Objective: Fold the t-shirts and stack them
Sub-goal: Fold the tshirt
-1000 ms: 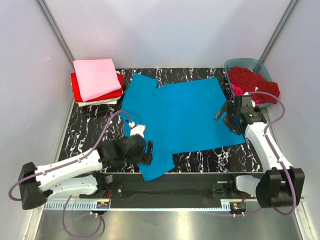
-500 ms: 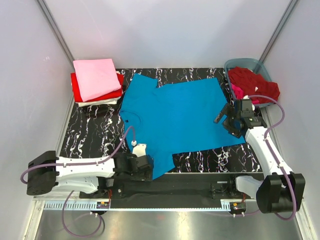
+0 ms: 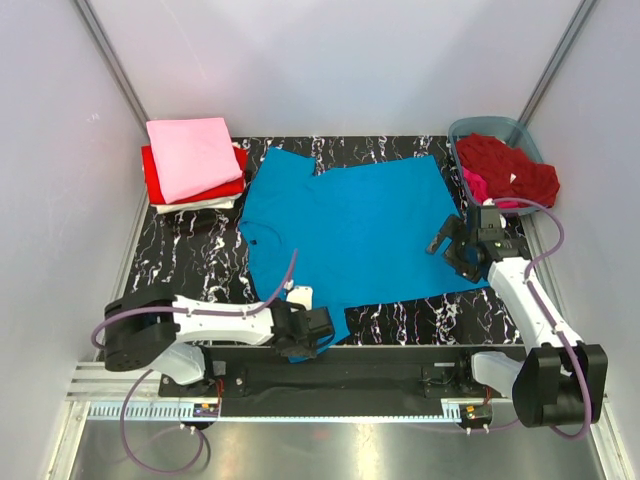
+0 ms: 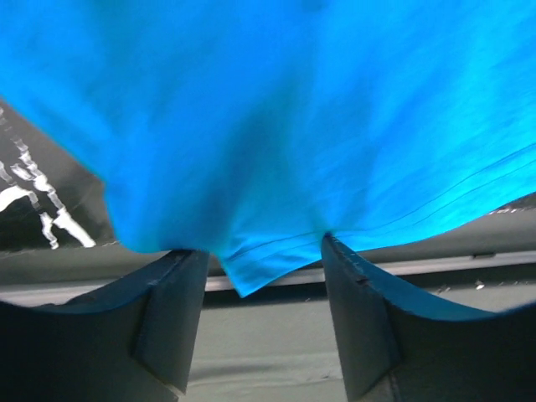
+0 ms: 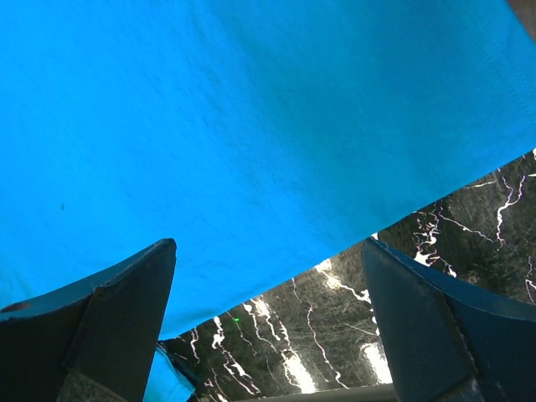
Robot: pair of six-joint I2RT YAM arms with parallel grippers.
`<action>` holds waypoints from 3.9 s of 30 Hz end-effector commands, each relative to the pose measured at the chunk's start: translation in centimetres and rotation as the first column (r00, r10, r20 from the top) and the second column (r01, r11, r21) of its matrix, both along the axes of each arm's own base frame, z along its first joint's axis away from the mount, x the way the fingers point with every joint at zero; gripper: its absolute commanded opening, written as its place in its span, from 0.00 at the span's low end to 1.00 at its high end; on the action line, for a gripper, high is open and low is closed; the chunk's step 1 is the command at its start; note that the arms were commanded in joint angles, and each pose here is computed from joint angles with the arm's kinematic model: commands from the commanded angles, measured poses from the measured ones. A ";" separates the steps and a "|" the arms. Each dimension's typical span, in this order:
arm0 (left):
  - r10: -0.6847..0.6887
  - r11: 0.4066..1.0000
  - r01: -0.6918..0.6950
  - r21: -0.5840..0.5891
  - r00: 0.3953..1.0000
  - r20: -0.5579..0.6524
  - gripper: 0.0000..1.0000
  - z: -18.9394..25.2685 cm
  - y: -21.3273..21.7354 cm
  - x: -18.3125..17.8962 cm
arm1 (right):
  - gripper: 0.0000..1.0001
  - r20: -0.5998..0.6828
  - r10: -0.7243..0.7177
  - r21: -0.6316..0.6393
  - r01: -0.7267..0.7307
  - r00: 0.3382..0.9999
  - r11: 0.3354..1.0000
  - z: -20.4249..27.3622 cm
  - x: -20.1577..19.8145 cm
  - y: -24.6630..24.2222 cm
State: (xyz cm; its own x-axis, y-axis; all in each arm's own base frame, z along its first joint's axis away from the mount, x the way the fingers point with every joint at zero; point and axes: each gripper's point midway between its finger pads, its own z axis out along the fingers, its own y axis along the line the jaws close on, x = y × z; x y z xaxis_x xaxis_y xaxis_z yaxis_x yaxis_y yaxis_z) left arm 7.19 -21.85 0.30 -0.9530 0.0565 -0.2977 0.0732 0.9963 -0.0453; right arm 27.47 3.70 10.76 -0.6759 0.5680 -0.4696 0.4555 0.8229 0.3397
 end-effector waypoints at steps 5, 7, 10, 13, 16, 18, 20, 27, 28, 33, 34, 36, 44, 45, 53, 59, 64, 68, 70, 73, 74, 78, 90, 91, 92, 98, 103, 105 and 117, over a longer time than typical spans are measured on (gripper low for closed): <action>-0.017 1.000 0.017 0.006 0.999 0.036 0.34 0.1 -1.1 1.5 | 1.00 0.055 0.004 -0.034 -0.002 0.998 0.999 0.5 0.3 -0.5; -0.012 1.000 0.012 -0.009 0.999 0.041 0.15 0.1 -1.1 1.6 | 1.00 0.063 0.004 -0.044 -0.001 0.998 0.999 1.0 0.2 -0.7; -0.012 1.000 0.013 -0.020 0.999 0.049 0.00 0.3 -1.1 1.8 | 1.00 0.069 -0.004 -0.046 0.007 0.998 0.999 1.4 0.0 -0.8; -0.026 0.998 0.030 -0.061 0.998 0.064 0.00 1.7 -1.4 1.8 | 1.00 0.054 -0.048 -0.047 0.051 0.997 0.998 1.6 -0.5 -1.2; -0.010 0.992 0.022 -0.121 0.995 0.101 0.00 4.0 -1.2 2.0 | 1.00 0.000 -0.142 -0.032 0.142 0.990 0.989 0.9 -1.8 -1.7; 0.010 0.992 0.005 -0.123 0.992 0.124 0.00 4.9 -0.1 2.5 | 1.00 -0.036 -0.206 0.016 0.207 0.978 0.978 -0.2 -2.9 -1.9; 0.027 0.988 -0.006 -0.152 0.990 0.140 0.00 5.8 0.6 2.9 | 1.00 -0.068 -0.257 0.042 0.260 0.964 0.965 -1.6 -3.6 -2.5; 0.104 0.979 -0.073 -0.192 0.982 0.160 0.00 6.4 3.2 3.5 | 0.94 -0.190 -0.377 0.194 0.411 0.906 0.890 -6.0 -3.7 -5.5; 0.117 0.976 -0.082 -0.203 0.980 0.164 0.00 6.5 3.3 3.6 | 0.93 -0.210 -0.397 0.190 0.436 0.893 0.880 -6.7 -4.1 -6.0; 0.146 0.964 -0.103 -0.244 0.976 0.164 0.00 6.0 3.8 3.6 | 0.89 -0.227 -0.444 0.172 0.485 0.867 0.857 -8.2 -3.7 -7.2; 0.147 0.963 -0.104 -0.249 0.976 0.163 0.00 5.9 3.7 3.6 | 0.86 -0.232 -0.454 0.161 0.494 0.860 0.854 -8.6 -3.8 -7.5; 0.149 0.964 -0.107 -0.245 0.976 0.161 0.00 5.6 4.0 3.6 | 0.83 -0.244 -0.468 0.153 0.510 0.849 0.846 -9.4 -3.6 -8.1; 0.184 0.955 -0.133 -0.264 0.967 0.179 0.00 6.0 5.1 4.1 | 0.64 -0.283 -0.496 0.155 0.550 0.821 0.821 -10.7 -3.4 -9.6; 0.185 0.953 -0.132 -0.273 0.966 0.181 0.00 6.1 5.1 4.1 | 0.55 -0.281 -0.494 0.160 0.548 0.823 0.821 -10.8 -3.4 -9.5; 0.188 0.952 -0.134 -0.276 0.966 0.177 0.01 5.7 5.2 4.1 | 0.00 -0.267 -0.469 0.192 0.523 0.842 0.831 -10.7 -3.1 -9.0; 0.170 0.954 -0.117 -0.276 0.970 0.176 0.00 7.0 5.1 4.0 | 0.00 -0.245 -0.438 0.274 0.495 0.865 0.825 -8.6 -3.6 -7.2; 0.132 0.957 -0.083 -0.276 0.977 0.165 0.00 8.8 5.3 3.4 | 0.00 -0.146 -0.430 0.328 0.454 0.891 0.829 -3.1 -3.0 -6.6; 0.110 0.957 -0.064 -0.285 0.982 0.152 0.00 10.1 5.5 2.8 | 0.00 -0.106 -0.407 0.293 0.420 0.907 0.859 0.5 -4.2 -6.5; 0.098 0.959 -0.057 -0.277 0.985 0.140 0.00 10.4 6.0 2.3 | 0.00 -0.096 -0.397 0.310 0.406 0.913 0.860 1.4 -4.9 -5.8; 0.084 0.963 -0.047 -0.264 0.988 0.132 0.00 11.3 6.9 1.7 | 0.00 -0.096 -0.371 0.343 0.381 0.924 0.859 1.9 -6.0 -4.5; 0.083 0.963 -0.045 -0.265 0.987 0.134 0.00 11.6 7.2 1.6 | 0.00 -0.102 -0.360 0.345 0.373 0.927 0.861 1.8 -6.3 -4.3; 0.059 0.966 -0.023 -0.256 0.989 0.133 0.00 13.1 8.3 0.9 | 0.00 -0.106 -0.323 0.337 0.340 0.940 0.878 2.5 -7.6 -3.6; -0.080 0.976 0.113 -0.186 0.981 0.176 0.05 15.1 6.1 7.0 | 0.00 0.010 -0.261 0.399 0.235 0.965 0.886 3.6 -2.7 -4.2; -0.046 0.978 0.083 -0.190 0.980 0.194 0.04 16.0 6.4 8.5 | 0.00 0.007 -0.233 0.421 0.208 0.972 0.883 3.4 -1.9 -4.1; -0.049 0.984 0.078 -0.160 0.983 0.178 0.04 15.6 6.5 9.4 | 0.00 0.011 -0.220 0.431 0.194 0.975 0.881 3.5 -1.3 -4.1; -0.077 0.992 0.095 -0.084 0.978 0.195 0.00 17.1 6.8 15.3 | 0.00 -0.028 -0.199 0.438 0.191 0.980 0.878 3.2 1.3 -5.2; -0.063 0.997 0.073 -0.038 0.974 0.216 0.00 17.5 7.7 19.5 | 0.00 -0.066 -0.212 0.458 0.219 0.975 0.862 2.6 2.4 -5.6; -0.057 0.997 0.066 -0.035 0.974 0.218 0.00 17.5 8.0 20.6 | 0.00 -0.067 -0.223 0.461 0.228 0.973 0.858 2.6 3.0 -5.9; -0.034 0.999 0.029 0.037 0.989 0.147 0.00 14.6 8.9 25.2 | 0.00 -0.099 -0.248 0.471 0.265 0.964 0.841 0.6 5.7 -7.2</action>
State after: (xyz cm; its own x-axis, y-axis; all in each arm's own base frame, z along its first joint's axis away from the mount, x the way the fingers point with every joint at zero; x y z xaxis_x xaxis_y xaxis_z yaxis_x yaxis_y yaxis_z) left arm 30.20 -12.63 13.52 -0.9225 0.0847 -0.3767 0.0900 0.9959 0.0037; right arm 31.04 -2.80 10.41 -0.4907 0.8704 -0.0399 0.6837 0.4130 0.6016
